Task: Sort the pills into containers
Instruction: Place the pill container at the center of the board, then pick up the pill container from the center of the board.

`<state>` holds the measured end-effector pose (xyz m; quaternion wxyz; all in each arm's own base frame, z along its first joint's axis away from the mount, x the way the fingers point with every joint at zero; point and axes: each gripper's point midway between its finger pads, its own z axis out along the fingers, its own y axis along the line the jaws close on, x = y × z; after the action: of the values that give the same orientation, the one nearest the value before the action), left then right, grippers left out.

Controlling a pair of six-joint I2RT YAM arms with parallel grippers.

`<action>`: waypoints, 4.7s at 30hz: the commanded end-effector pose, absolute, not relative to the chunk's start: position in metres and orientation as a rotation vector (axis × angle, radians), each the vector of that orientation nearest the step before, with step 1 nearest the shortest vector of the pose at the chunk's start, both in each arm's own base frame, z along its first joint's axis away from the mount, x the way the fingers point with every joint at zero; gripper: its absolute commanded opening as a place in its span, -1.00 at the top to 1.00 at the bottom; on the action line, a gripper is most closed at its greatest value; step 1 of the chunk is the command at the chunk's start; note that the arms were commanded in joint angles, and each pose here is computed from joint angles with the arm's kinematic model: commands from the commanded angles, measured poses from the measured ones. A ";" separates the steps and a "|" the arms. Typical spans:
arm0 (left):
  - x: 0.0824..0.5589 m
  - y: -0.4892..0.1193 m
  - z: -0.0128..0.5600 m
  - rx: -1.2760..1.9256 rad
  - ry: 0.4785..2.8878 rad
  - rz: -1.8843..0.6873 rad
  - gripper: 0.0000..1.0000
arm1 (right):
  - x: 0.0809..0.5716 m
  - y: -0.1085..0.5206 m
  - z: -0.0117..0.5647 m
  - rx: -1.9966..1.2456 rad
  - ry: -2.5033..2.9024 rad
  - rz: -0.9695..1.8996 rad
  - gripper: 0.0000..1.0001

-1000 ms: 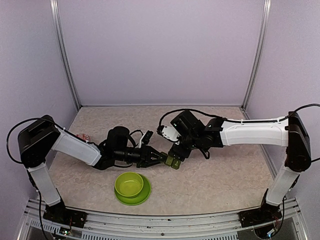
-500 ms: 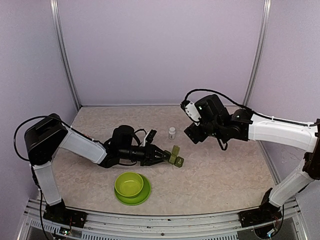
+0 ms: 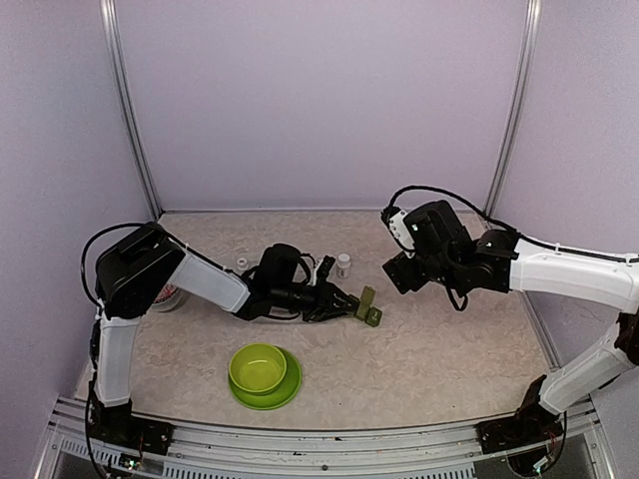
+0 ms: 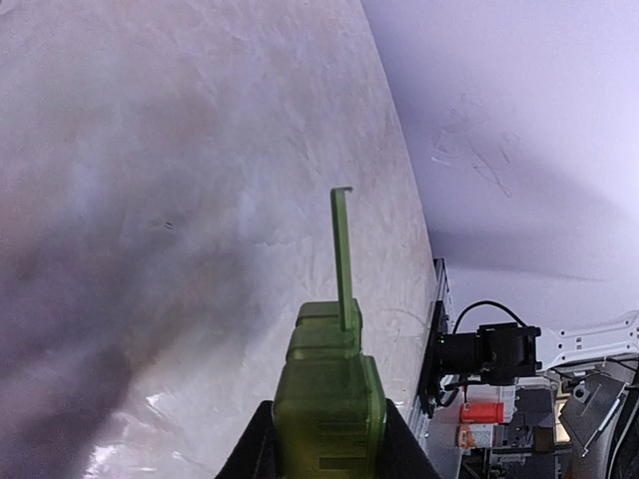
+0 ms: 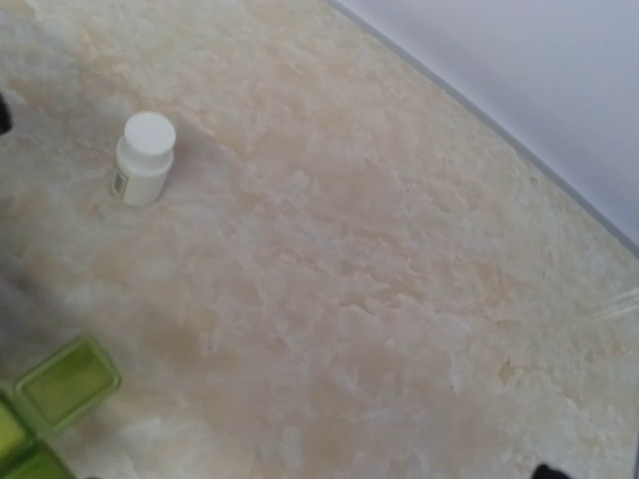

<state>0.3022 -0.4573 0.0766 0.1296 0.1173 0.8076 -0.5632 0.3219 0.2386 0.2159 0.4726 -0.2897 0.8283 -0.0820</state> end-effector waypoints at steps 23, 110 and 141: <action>0.366 -0.418 0.050 0.245 2.430 -1.408 -0.20 | 0.322 0.242 0.202 -0.686 2.062 -0.153 -0.82; 0.469 -0.274 0.143 0.214 2.384 -0.275 -0.72 | 0.276 0.236 0.193 -0.483 2.185 0.483 -1.00; 0.470 -0.186 0.062 0.073 2.558 -0.045 -0.22 | 0.285 0.245 0.188 -0.536 2.166 0.457 -0.99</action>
<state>0.4700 -0.1943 0.0775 0.2953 0.0302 0.9545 -0.0273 0.2806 0.2401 0.1825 0.4104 -0.2112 0.8692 0.1775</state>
